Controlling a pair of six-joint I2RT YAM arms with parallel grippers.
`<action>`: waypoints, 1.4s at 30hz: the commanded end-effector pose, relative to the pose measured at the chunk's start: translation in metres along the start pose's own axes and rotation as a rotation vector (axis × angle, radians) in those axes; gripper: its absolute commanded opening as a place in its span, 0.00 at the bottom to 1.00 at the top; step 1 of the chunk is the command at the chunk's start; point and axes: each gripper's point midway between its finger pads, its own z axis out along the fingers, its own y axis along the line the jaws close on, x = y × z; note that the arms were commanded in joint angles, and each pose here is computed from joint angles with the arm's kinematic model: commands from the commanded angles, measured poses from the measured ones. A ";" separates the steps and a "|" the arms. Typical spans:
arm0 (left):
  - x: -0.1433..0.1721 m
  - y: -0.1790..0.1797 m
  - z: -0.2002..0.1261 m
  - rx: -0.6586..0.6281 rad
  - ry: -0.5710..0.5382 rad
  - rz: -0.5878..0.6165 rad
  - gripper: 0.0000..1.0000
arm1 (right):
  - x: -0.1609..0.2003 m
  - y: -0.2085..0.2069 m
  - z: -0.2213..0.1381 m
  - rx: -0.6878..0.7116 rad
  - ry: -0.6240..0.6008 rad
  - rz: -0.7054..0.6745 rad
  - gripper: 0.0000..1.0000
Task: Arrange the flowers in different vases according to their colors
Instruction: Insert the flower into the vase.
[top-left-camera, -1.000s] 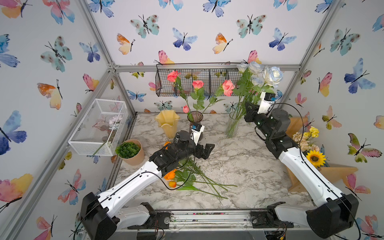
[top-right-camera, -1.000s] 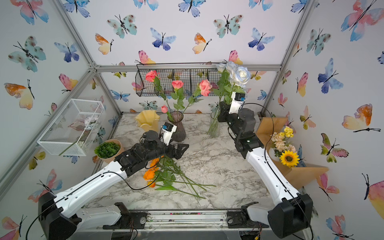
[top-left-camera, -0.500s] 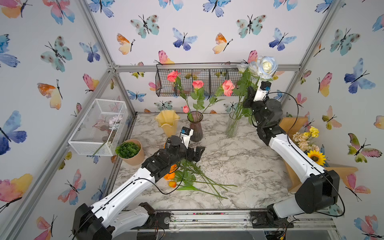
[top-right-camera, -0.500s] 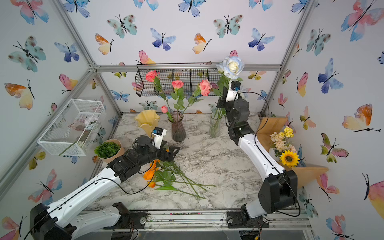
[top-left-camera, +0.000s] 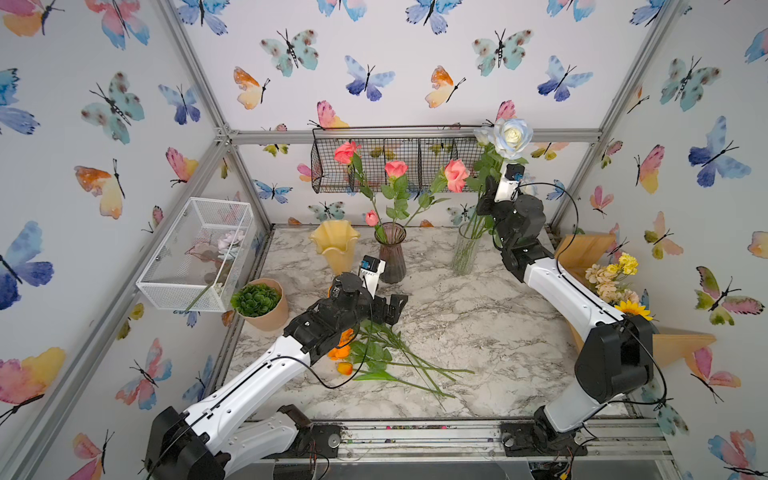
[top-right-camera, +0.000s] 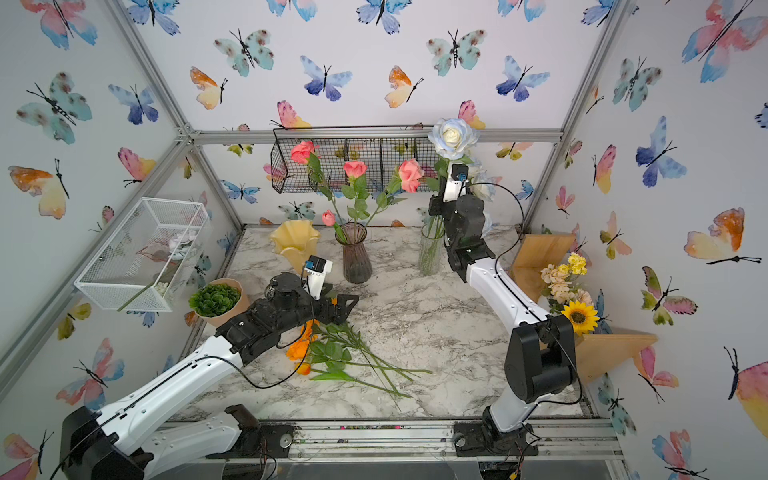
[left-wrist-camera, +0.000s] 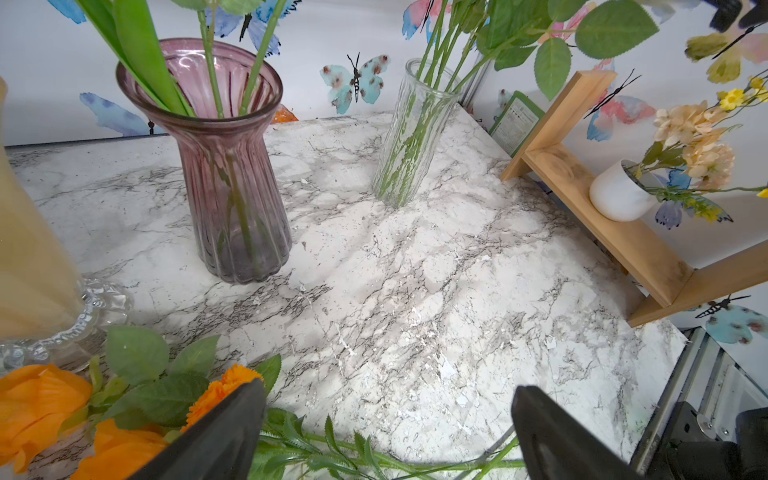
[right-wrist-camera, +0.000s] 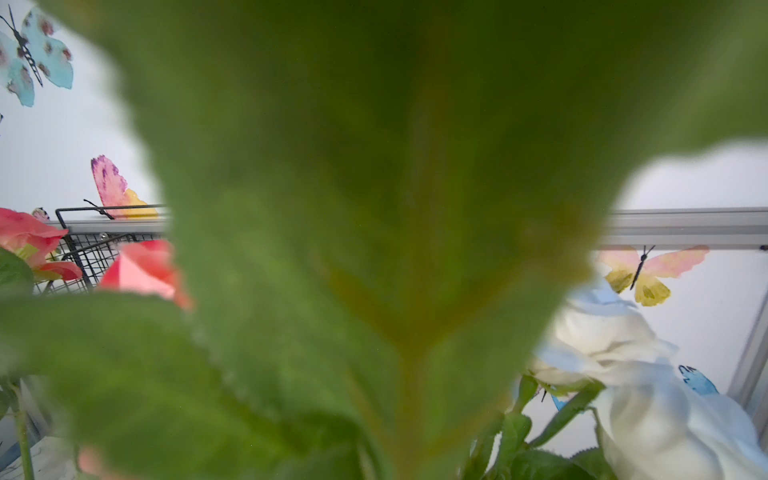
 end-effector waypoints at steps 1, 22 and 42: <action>-0.003 -0.002 -0.001 0.022 -0.012 -0.002 0.99 | 0.008 -0.007 0.002 0.035 0.010 0.009 0.10; -0.016 -0.012 -0.006 0.058 -0.023 -0.005 0.98 | -0.046 -0.021 -0.035 0.102 0.175 0.086 0.90; 0.017 0.077 -0.066 -0.463 -0.010 -0.299 1.00 | 0.006 0.147 -0.162 -0.478 0.764 0.250 0.74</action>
